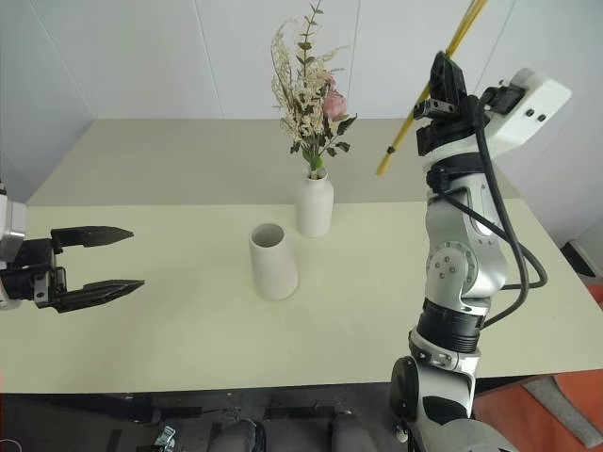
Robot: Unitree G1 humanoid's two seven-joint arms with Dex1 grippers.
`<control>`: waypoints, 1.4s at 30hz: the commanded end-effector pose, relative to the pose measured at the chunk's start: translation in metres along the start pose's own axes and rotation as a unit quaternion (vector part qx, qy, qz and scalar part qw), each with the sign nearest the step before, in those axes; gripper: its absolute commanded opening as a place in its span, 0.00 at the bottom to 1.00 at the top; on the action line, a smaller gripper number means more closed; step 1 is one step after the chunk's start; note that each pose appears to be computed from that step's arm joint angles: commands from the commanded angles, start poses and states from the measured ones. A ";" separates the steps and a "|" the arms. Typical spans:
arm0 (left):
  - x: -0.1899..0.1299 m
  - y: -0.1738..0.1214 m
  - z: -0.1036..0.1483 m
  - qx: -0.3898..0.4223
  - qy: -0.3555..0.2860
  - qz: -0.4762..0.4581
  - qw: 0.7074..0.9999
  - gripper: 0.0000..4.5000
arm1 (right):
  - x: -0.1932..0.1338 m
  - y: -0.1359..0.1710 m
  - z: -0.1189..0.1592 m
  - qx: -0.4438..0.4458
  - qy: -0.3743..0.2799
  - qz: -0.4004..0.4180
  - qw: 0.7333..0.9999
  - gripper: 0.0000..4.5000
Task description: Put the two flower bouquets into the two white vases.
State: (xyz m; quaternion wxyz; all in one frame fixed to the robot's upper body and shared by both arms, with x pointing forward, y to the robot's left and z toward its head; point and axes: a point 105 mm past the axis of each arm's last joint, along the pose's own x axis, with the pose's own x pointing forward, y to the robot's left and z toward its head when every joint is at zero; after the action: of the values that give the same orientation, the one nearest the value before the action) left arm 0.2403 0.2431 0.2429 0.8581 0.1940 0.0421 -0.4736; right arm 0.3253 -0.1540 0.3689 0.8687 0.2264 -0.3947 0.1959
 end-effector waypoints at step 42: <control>-0.008 0.000 0.019 0.028 -0.002 0.035 0.999 1.00 | -0.083 0.119 -0.107 0.116 0.111 0.260 0.952 0.62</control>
State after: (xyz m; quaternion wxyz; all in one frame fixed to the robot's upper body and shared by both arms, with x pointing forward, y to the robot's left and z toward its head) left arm 0.2338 0.2440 0.2530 0.8732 0.1993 0.0337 -0.4435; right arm 0.2927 -0.0101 0.2604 0.8145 0.1908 -0.2928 0.4631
